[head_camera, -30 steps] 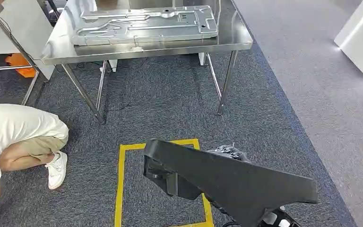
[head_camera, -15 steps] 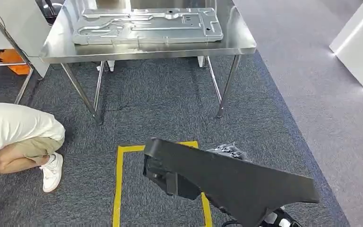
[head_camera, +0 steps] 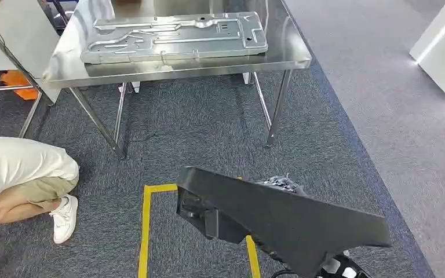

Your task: Take the parts from the cabinet and place them on the table.

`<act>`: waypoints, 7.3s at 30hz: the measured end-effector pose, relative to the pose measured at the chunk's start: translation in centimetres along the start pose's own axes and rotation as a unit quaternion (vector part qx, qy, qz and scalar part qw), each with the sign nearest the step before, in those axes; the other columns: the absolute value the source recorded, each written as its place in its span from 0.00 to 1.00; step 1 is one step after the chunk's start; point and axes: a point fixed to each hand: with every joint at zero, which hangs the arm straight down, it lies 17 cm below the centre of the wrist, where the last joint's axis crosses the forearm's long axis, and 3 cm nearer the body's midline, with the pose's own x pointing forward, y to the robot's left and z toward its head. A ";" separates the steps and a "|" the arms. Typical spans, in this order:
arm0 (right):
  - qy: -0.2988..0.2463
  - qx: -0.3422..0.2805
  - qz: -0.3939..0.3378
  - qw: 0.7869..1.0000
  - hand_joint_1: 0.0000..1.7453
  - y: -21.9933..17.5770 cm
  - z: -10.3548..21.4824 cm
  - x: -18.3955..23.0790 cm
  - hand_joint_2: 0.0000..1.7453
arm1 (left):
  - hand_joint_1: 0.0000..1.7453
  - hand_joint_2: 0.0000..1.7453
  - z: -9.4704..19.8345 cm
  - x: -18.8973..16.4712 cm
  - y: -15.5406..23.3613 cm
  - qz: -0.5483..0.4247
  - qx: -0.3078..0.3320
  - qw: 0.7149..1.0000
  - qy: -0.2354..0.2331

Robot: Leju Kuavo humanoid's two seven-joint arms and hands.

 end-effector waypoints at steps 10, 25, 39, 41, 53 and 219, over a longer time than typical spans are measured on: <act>0.003 0.000 0.000 1.000 0.96 0.0 0.1 -0.2 1.00 | 0.00 0.00 0.1 -0.4 0.3 -0.001 0.002 1.000 0.003; 0.005 -0.002 -0.001 1.000 0.96 -0.1 0.2 -0.3 1.00 | 0.00 0.00 0.1 -0.5 0.2 -0.002 0.002 1.000 0.003; 0.006 -0.002 -0.001 1.000 0.96 -0.1 0.2 -0.4 1.00 | 0.00 0.00 0.1 -0.5 0.1 -0.002 0.003 1.000 0.004; 0.006 -0.002 -0.001 1.000 0.96 0.0 0.2 -0.4 1.00 | 0.00 0.00 0.2 -0.8 0.3 -0.003 0.004 1.000 0.006; 0.008 -0.003 -0.001 1.000 0.96 -0.1 0.2 -0.6 1.00 | 0.00 0.00 0.2 -0.6 0.2 -0.003 0.002 1.000 0.004; 0.367 0.351 0.640 0.576 0.00 -12.7 0.7 -37.4 0.00 | 0.00 1.00 -0.2 4.7 -2.7 -0.087 -0.089 0.989 -0.073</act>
